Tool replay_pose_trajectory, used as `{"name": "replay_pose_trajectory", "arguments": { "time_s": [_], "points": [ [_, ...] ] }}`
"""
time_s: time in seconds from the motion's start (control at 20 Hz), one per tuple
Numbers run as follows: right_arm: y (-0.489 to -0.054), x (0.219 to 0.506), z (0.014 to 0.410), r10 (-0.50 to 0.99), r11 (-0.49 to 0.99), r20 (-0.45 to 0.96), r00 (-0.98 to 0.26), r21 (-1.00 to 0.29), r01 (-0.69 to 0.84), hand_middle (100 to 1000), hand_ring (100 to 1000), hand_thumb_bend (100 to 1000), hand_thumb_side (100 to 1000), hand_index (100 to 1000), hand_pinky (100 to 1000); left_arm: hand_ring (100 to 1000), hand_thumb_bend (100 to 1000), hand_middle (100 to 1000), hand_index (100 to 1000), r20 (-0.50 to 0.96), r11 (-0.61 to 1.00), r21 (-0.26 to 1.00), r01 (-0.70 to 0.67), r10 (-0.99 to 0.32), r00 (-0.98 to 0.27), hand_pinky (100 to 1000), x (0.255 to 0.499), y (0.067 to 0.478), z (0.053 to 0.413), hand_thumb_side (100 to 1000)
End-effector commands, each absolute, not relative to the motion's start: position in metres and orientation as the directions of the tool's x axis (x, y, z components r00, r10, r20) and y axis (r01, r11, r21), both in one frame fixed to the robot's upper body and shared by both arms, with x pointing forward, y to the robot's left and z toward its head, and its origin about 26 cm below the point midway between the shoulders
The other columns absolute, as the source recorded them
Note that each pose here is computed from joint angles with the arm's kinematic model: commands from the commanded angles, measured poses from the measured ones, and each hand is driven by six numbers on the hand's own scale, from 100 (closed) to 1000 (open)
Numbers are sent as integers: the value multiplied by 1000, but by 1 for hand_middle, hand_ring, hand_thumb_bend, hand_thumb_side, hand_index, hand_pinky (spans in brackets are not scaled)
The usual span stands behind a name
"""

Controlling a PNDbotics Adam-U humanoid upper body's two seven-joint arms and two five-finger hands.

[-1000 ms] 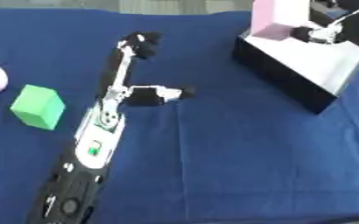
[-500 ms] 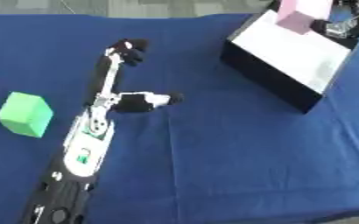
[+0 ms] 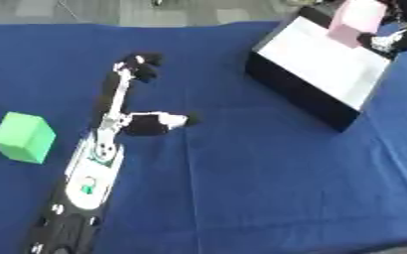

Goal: Pick up the objects with one hand, pass them to the other hand, and then place them into the box on the other side of the table.

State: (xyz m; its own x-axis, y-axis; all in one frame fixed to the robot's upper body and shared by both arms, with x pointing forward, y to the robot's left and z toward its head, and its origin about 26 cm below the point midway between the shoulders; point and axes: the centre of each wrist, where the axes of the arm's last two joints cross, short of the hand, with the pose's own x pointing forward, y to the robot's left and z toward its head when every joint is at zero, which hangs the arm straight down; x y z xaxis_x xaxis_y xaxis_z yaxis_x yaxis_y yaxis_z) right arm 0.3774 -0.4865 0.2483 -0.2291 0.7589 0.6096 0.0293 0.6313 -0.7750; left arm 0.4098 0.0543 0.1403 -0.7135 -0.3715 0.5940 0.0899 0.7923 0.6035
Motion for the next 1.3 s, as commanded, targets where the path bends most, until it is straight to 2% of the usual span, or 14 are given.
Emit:
{"name": "replay_pose_trajectory", "arguments": {
  "time_s": [0.05,0.45,0.5,0.55,0.6,0.65,0.7,0.75,0.8,0.85,0.95,1.15,1.3],
  "points": [
    [-497,376,256,790,598,575,-212,-799,61,396,856,410,100,469,804,627,988,659,788,571,792,605,86,-356,-740,648,408,48,149,357],
    [-497,381,246,814,557,538,-220,-830,31,423,870,420,100,502,809,628,992,659,787,570,792,604,93,-347,-744,647,407,46,150,360],
    [-497,381,246,816,553,534,-222,-833,31,446,877,386,100,523,811,628,992,659,787,570,792,603,93,-347,-745,646,407,46,150,360],
    [-498,381,246,820,548,528,-221,-836,36,457,882,444,100,539,812,628,992,659,787,570,792,603,94,-346,-745,646,407,46,150,361],
    [-499,381,245,824,543,523,-217,-839,41,467,886,445,100,551,813,628,993,659,787,570,792,603,94,-345,-745,645,407,46,150,361],
    [-501,381,244,830,536,517,-211,-843,43,513,902,455,100,604,818,628,993,659,786,571,792,603,95,-345,-745,646,407,46,150,363],
    [-502,381,242,835,529,510,-207,-848,44,519,905,456,100,611,819,628,993,659,786,572,793,602,95,-345,-744,646,407,46,150,363],
    [-502,381,241,840,520,502,-204,-853,42,593,937,469,100,682,831,628,994,659,786,573,793,602,95,-345,-744,647,407,46,150,365],
    [-503,380,240,845,511,493,-205,-859,39,624,952,474,108,711,837,628,994,659,786,573,793,602,95,-346,-743,647,407,46,150,365],
    [-503,380,239,849,502,485,-207,-864,35,705,992,472,115,776,852,628,995,659,786,574,794,601,95,-345,-743,647,407,47,150,365],
    [-503,380,240,854,490,473,-218,-871,32,808,1000,442,100,855,883,628,995,659,786,575,796,598,95,-344,-743,647,407,47,150,364],
    [-499,380,246,852,484,456,-256,-874,54,867,1000,431,100,903,904,628,997,659,785,575,797,597,95,-342,-743,647,407,47,151,364],
    [-498,380,249,856,476,444,-265,-877,68,867,1000,428,100,901,906,628,997,663,785,575,796,597,95,-342,-743,646,407,47,150,364]
  ]
}}
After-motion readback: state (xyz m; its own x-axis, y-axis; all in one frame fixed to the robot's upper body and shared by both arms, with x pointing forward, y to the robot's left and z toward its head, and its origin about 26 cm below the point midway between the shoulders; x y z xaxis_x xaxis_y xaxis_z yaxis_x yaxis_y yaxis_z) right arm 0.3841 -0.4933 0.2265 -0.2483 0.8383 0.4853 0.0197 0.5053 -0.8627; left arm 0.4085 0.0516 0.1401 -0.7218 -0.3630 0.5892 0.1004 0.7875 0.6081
